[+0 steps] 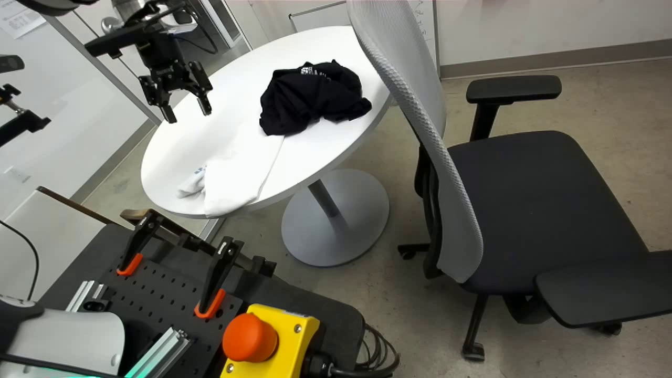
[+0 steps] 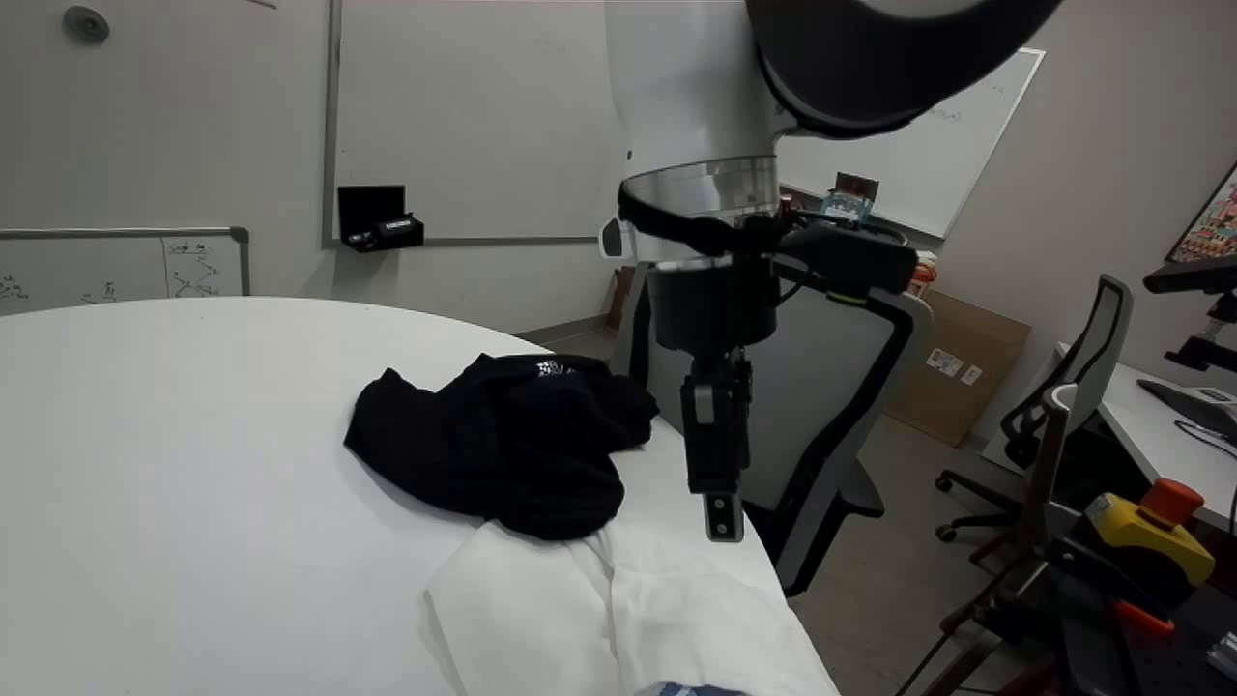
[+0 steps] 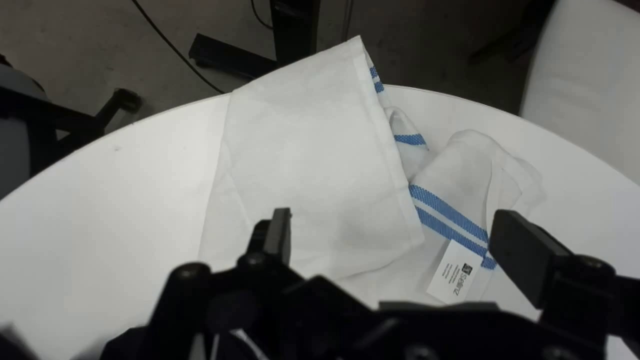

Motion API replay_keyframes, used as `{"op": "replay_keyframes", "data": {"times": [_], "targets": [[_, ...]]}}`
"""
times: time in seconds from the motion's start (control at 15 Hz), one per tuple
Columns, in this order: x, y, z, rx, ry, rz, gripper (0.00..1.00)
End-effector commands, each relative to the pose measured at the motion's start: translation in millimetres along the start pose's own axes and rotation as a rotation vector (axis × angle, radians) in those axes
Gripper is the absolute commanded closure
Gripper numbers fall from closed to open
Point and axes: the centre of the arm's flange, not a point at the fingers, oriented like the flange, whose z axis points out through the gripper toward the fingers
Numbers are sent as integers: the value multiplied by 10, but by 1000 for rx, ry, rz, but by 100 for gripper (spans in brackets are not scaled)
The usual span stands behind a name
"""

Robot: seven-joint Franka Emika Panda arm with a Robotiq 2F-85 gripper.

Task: Move the black t-shirt from the backrest of the chair to the table

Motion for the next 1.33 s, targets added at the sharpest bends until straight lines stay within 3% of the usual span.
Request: {"op": "replay_keyframes", "data": {"times": [0.0, 0.53, 1.27], "targets": [[-44, -96, 209, -68, 7, -189, 0], [-167, -293, 733, -124, 16, -424, 0], [-58, -511, 1233, -188, 46, -475, 1]]}}
